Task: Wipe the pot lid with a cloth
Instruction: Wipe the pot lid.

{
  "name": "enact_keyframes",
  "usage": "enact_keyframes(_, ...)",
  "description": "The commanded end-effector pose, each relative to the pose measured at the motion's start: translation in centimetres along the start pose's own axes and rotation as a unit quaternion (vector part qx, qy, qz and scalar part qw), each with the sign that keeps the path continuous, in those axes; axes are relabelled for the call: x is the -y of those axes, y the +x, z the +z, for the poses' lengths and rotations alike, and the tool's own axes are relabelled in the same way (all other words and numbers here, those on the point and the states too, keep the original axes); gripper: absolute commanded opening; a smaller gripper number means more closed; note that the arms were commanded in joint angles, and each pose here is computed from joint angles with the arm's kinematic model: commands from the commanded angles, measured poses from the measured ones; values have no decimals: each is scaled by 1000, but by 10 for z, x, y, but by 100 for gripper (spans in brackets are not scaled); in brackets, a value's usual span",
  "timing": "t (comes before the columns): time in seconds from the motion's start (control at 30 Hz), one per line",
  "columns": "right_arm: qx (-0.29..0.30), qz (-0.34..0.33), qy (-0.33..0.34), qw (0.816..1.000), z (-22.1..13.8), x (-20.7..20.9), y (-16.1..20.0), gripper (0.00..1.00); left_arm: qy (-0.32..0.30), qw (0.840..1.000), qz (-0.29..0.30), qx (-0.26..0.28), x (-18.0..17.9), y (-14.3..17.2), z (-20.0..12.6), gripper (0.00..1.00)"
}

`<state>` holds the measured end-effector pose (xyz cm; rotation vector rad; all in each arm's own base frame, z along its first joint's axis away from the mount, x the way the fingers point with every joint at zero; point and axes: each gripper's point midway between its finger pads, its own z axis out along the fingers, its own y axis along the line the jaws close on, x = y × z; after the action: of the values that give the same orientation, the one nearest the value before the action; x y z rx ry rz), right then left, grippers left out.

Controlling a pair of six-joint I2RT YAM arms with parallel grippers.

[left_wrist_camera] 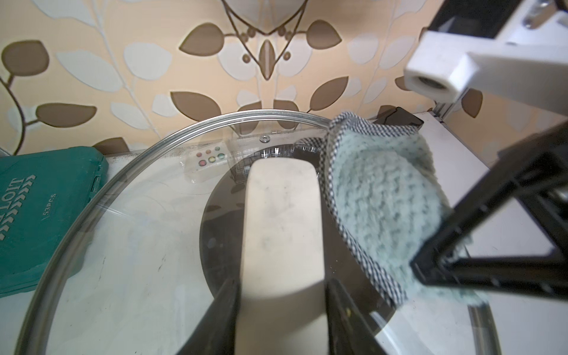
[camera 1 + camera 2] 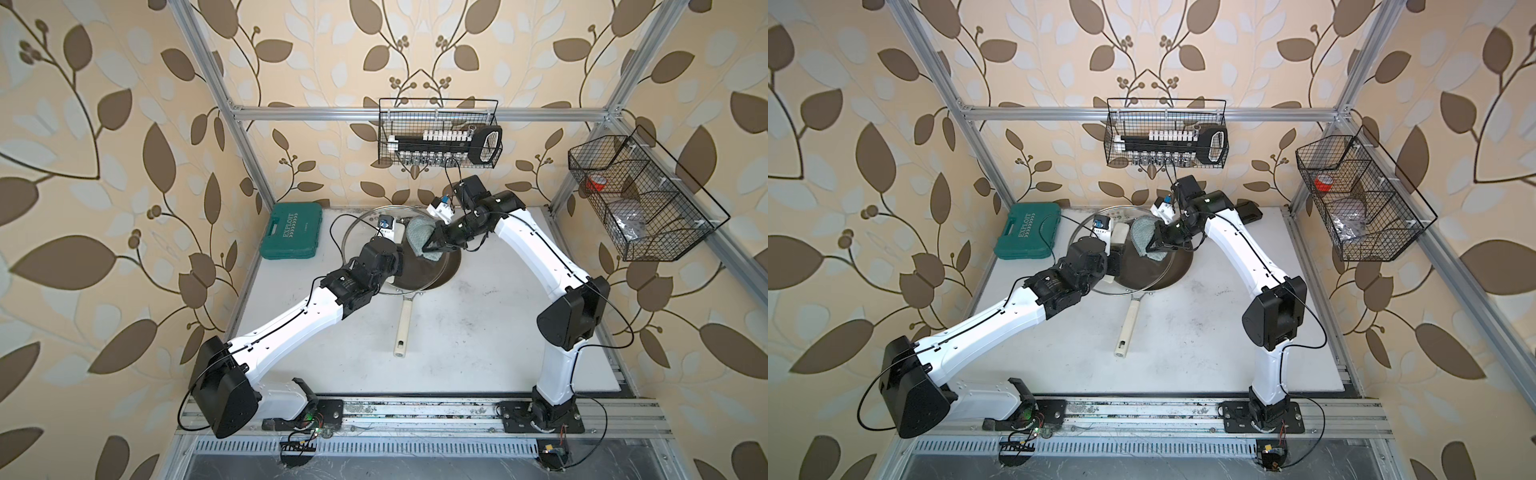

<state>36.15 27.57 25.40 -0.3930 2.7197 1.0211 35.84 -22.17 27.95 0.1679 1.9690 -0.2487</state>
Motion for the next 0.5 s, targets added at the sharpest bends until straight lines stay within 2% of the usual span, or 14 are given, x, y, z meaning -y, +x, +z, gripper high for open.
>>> enact_keyframes(0.0, -17, -23, 7, 1000, -8, -13, 28, 0, 29, 972, -107, 210, 7, -130, -50, 0)
enact_keyframes(0.23, -28, -28, 6, 999, -14, -26, 57, 0, 33, 970, -110, 213, 8, -132, -49, 0)
enact_keyframes(0.47, -23, -25, 21, 999, -11, -12, 42, 0, 40, 971, -113, 208, 9, -131, -52, 0)
